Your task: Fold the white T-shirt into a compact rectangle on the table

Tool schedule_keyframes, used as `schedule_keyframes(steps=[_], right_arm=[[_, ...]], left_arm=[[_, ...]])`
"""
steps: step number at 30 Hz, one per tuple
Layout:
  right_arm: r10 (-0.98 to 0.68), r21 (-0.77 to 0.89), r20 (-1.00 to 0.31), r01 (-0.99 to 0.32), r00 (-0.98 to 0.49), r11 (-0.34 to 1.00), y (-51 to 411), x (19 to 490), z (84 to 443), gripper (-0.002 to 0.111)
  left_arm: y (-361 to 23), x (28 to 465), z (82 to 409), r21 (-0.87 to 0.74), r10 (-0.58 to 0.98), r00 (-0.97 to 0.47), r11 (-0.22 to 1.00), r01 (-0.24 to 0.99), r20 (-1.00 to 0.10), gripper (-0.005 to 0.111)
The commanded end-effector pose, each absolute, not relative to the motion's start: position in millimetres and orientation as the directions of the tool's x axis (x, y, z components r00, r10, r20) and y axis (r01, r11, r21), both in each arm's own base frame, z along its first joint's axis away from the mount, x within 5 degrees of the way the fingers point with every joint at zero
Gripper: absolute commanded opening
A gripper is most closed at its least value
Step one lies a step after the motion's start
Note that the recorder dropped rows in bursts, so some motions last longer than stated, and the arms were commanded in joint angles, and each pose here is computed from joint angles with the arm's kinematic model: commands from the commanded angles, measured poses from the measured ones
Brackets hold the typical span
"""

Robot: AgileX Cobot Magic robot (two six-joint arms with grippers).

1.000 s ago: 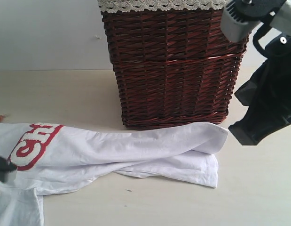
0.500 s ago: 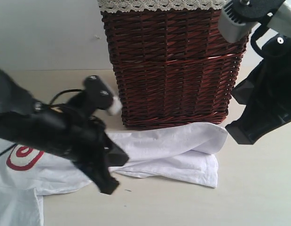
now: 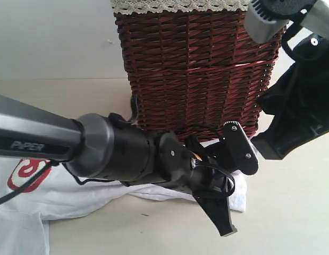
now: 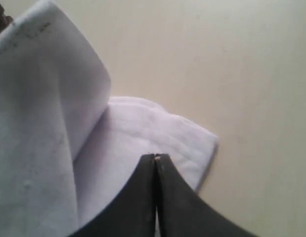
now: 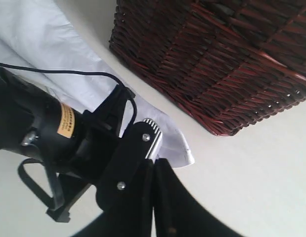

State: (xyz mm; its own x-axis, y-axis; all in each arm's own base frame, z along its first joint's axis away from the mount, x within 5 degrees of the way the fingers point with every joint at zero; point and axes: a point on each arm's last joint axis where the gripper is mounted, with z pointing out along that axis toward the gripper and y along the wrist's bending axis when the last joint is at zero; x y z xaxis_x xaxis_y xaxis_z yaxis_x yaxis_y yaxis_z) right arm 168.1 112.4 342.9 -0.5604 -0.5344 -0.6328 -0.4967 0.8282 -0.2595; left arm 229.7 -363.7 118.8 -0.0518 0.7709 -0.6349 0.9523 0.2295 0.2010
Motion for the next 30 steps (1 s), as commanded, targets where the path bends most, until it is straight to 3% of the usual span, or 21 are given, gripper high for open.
schedule_keyframes(steps=[1, 8, 11, 14, 17, 21, 23, 30], right_arm=[[-0.523, -0.244, -0.645, -0.498, -0.557, 0.832, 112, 167, 343, 0.0], [-0.523, -0.244, -0.645, -0.498, -0.557, 0.832, 112, 167, 343, 0.0], [-0.523, -0.244, -0.645, -0.498, -0.557, 0.832, 112, 167, 343, 0.0], [-0.522, -0.242, -0.646, -0.499, -0.558, 0.832, 112, 167, 343, 0.0], [-0.522, -0.242, -0.646, -0.499, -0.558, 0.832, 112, 167, 343, 0.0], [-0.522, -0.242, -0.646, -0.499, -0.558, 0.832, 112, 167, 343, 0.0], [-0.521, -0.24, -0.646, -0.499, -0.559, 0.833, 113, 167, 343, 0.0], [-0.52, -0.238, -0.646, -0.499, -0.56, 0.833, 113, 167, 343, 0.0]], left_arm=[[-375, 241, 102, 0.203, 0.772, -0.062, 0.243, 0.949, -0.633, 0.0], [-380, 229, 105, 0.009, 0.825, -0.065, 0.085, 0.996, -0.561, 0.0], [-375, 231, 109, -0.03, 0.891, -0.13, 0.13, 0.991, -0.435, 0.0], [-368, 241, 116, 0.068, 0.947, -0.142, 0.168, 0.983, -0.29, 0.0], [-373, 247, 128, 0.112, 0.927, -0.149, 0.198, 0.974, -0.343, 0.0], [-389, 251, 143, 0.228, 0.87, -0.024, 0.155, 0.961, -0.492, 0.0], [-391, 253, 140, 0.259, 0.873, 0.015, 0.128, 0.957, -0.487, 0.0], [-377, 283, 110, 0.174, 0.929, -0.122, 0.192, 0.966, -0.35, 0.0]])
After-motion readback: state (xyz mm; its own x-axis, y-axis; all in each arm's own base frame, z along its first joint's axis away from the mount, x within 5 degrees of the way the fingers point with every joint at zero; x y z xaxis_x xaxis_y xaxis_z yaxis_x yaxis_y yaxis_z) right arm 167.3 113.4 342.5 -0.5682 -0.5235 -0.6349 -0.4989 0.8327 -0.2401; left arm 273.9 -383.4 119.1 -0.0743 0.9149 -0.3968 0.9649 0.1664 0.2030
